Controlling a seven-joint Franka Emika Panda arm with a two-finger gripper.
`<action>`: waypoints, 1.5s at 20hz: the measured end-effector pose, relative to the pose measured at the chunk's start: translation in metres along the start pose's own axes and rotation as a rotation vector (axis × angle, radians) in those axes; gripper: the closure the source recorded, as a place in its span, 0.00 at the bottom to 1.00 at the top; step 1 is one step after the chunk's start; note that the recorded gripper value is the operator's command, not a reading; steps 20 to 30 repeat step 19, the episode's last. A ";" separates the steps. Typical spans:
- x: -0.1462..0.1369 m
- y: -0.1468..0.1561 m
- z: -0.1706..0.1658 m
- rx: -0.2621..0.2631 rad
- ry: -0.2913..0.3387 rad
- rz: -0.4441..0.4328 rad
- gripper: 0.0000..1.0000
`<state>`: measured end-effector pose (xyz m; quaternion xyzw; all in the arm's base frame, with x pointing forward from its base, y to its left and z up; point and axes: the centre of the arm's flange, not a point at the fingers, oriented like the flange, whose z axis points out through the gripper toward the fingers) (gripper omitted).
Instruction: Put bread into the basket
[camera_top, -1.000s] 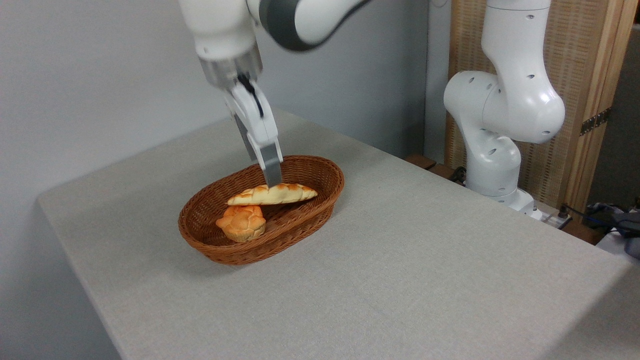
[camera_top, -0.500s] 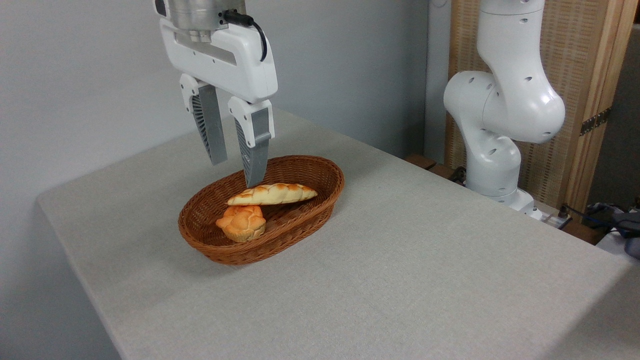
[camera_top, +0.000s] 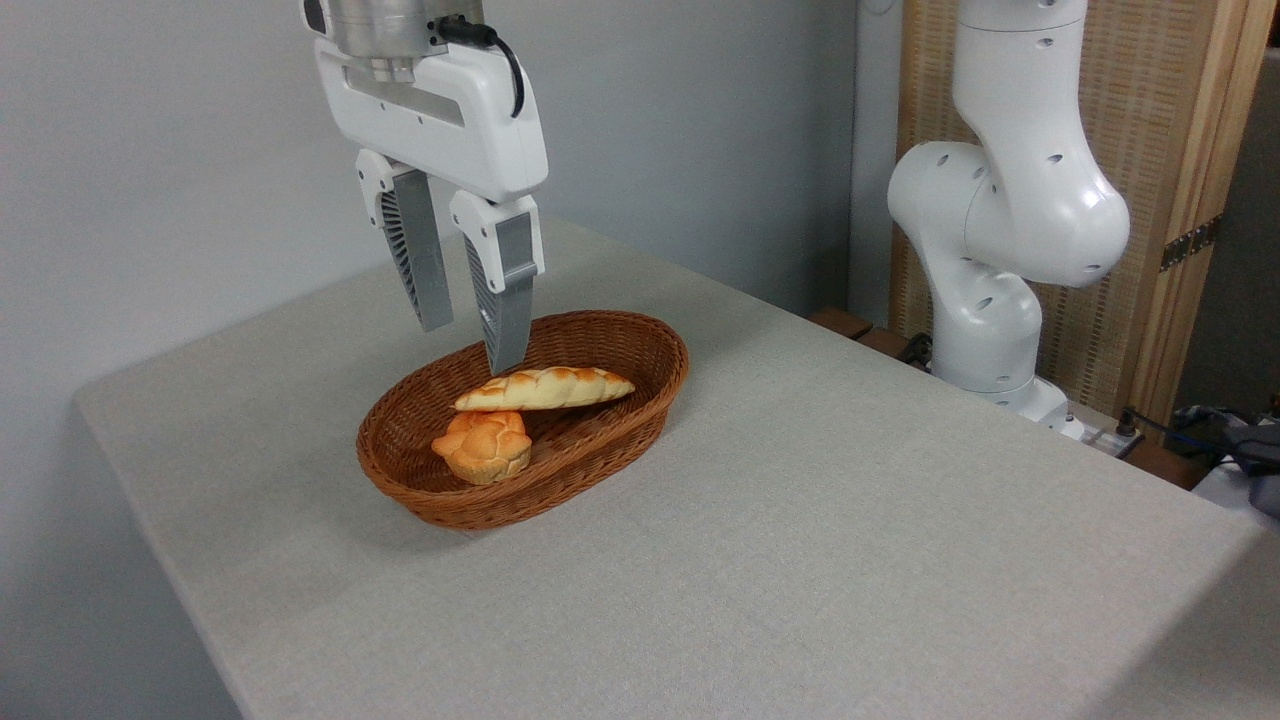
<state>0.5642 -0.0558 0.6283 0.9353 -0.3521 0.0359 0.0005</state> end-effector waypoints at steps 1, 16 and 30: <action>-0.001 0.001 0.001 -0.005 -0.007 0.000 0.00; -0.006 0.004 0.002 -0.028 -0.040 -0.001 0.00; -0.007 0.003 0.002 -0.028 -0.040 -0.003 0.00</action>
